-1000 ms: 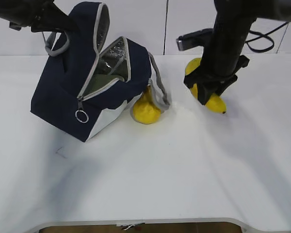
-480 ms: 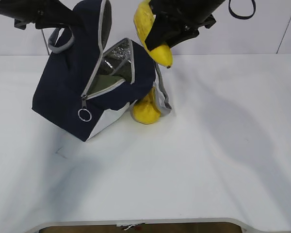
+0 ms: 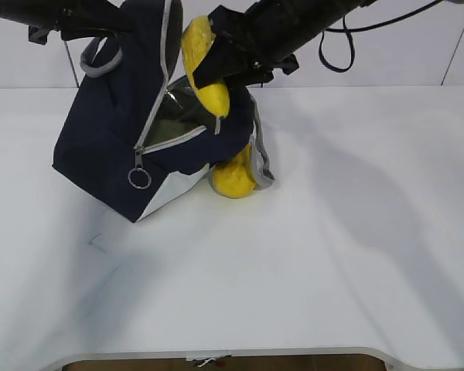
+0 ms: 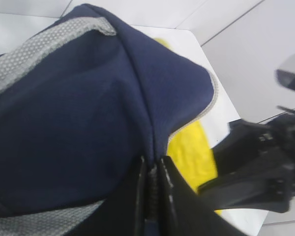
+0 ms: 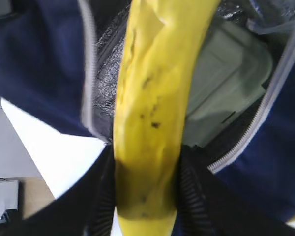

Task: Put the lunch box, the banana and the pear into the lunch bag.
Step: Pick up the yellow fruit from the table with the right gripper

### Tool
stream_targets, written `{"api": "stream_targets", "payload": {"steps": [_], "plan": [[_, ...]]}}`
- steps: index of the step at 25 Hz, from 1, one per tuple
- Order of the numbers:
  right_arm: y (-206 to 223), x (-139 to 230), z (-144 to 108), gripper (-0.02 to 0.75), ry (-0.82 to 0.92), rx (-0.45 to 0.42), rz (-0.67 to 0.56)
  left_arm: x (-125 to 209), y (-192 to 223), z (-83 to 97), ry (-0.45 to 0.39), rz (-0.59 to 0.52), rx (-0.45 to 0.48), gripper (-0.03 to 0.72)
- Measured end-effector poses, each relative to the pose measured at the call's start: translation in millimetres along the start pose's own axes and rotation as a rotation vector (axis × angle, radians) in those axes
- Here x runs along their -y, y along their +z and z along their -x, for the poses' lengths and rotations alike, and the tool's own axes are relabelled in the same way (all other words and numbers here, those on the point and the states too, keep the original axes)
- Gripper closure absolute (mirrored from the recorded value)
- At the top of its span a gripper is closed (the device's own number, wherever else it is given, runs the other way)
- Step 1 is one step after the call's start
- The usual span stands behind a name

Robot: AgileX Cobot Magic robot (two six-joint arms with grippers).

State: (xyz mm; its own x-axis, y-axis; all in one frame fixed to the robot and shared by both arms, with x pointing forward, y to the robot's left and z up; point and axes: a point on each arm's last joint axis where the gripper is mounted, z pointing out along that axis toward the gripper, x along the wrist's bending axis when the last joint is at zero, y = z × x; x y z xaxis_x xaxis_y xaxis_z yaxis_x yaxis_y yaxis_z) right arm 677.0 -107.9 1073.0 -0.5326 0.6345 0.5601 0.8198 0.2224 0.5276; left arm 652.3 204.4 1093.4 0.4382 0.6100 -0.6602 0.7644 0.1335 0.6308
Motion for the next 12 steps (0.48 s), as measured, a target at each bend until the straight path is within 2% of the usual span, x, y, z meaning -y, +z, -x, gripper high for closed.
{"api": "stream_targets", "payload": {"steps": [4,12], "plan": [[24.4,3.2,5.8,0.459,0.026,-0.022,-0.008,0.0,0.0,0.0,0.0,0.0,0.0,0.676],[57.5,0.5,-7.2,0.459,-0.03,-0.044,0.011,0.3,0.1,-0.2,-0.001,-0.001,0.0,0.676]]}}
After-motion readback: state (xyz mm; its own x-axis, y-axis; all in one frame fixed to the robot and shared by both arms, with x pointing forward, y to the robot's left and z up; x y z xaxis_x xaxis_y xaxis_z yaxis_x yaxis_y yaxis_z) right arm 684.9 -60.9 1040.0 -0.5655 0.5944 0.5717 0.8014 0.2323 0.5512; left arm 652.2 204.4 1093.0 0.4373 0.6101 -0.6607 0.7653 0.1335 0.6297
